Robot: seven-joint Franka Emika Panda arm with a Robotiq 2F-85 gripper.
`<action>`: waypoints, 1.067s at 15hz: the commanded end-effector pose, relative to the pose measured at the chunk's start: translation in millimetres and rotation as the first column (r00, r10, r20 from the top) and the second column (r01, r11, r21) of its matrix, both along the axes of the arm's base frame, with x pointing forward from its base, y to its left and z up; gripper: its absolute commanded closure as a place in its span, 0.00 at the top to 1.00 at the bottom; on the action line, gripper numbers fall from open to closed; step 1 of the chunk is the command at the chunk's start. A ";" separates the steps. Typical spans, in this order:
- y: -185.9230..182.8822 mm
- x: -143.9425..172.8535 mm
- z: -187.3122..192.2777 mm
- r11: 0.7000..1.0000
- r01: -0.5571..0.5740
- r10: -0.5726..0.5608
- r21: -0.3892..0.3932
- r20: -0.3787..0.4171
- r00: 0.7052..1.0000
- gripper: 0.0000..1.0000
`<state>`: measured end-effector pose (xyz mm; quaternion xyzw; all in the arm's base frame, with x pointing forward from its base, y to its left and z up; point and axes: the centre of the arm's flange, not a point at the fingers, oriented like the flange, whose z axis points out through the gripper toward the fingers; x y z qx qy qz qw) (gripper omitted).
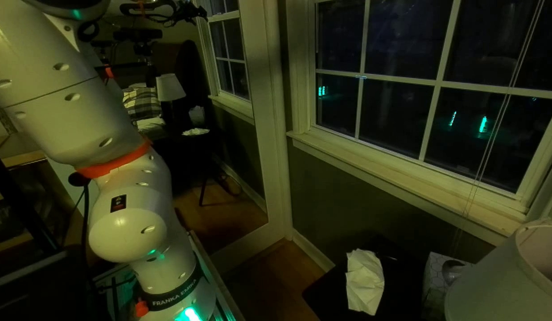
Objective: Lock the window
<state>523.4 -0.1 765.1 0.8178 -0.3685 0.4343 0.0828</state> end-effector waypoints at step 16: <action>-28.9 150.3 34.5 0.916 0.354 -0.286 -0.190 0.312 0.906 1.00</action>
